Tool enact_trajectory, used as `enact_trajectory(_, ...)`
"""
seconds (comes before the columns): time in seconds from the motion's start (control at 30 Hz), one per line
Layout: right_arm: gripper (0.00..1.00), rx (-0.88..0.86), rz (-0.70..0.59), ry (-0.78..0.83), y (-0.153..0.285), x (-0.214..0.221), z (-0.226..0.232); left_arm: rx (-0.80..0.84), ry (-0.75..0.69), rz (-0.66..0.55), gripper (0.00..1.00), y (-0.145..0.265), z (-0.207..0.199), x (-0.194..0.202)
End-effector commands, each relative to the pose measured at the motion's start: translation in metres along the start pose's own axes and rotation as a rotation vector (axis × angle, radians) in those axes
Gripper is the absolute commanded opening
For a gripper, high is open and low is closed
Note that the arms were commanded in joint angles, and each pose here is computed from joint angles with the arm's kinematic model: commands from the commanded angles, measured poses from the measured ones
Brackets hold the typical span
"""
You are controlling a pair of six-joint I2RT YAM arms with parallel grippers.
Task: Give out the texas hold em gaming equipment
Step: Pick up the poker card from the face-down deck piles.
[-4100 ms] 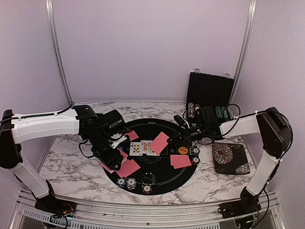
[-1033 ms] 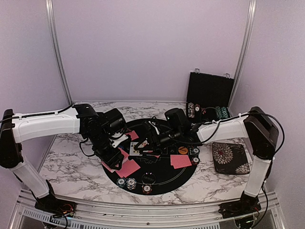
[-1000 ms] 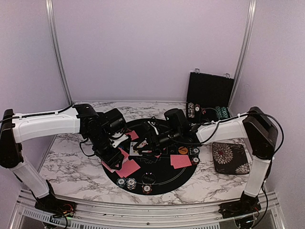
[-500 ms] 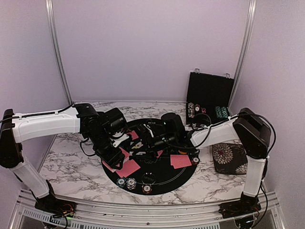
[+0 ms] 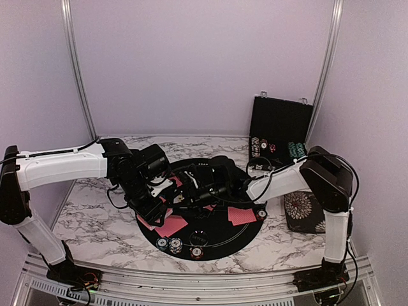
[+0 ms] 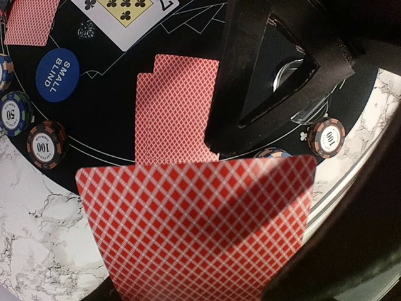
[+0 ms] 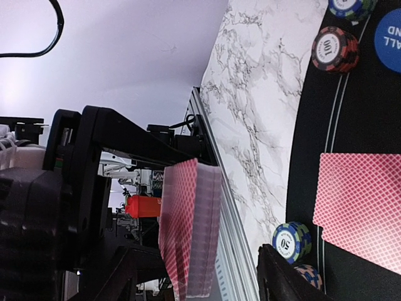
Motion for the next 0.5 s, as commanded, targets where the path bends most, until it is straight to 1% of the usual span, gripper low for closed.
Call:
enact_trajectory(0.0,0.63,-0.047,0.014,0.035,-0.011,-0.003,0.014,0.006,0.001,-0.019,0.51,0.005,-0.002,-0.006)
enact_trajectory(0.17,0.62,-0.054,0.024,0.033,-0.019,-0.004,0.014,0.004,-0.001,-0.020,0.51,0.005,-0.002,-0.006)
enact_trajectory(0.47,0.57,-0.049,0.040,0.016,-0.027,0.001,0.006,0.000,-0.003,-0.019,0.51,0.005,-0.002,-0.005)
Point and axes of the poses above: each gripper's point midway between its finger pads, its own y axis back along the fingers, its own z axis along the line the jaws close on, x = y × z, the point moved 3 cm from there along y, back along the fingers, and after that the axes turned 7 degrees about -y, right-handed, at the moved point
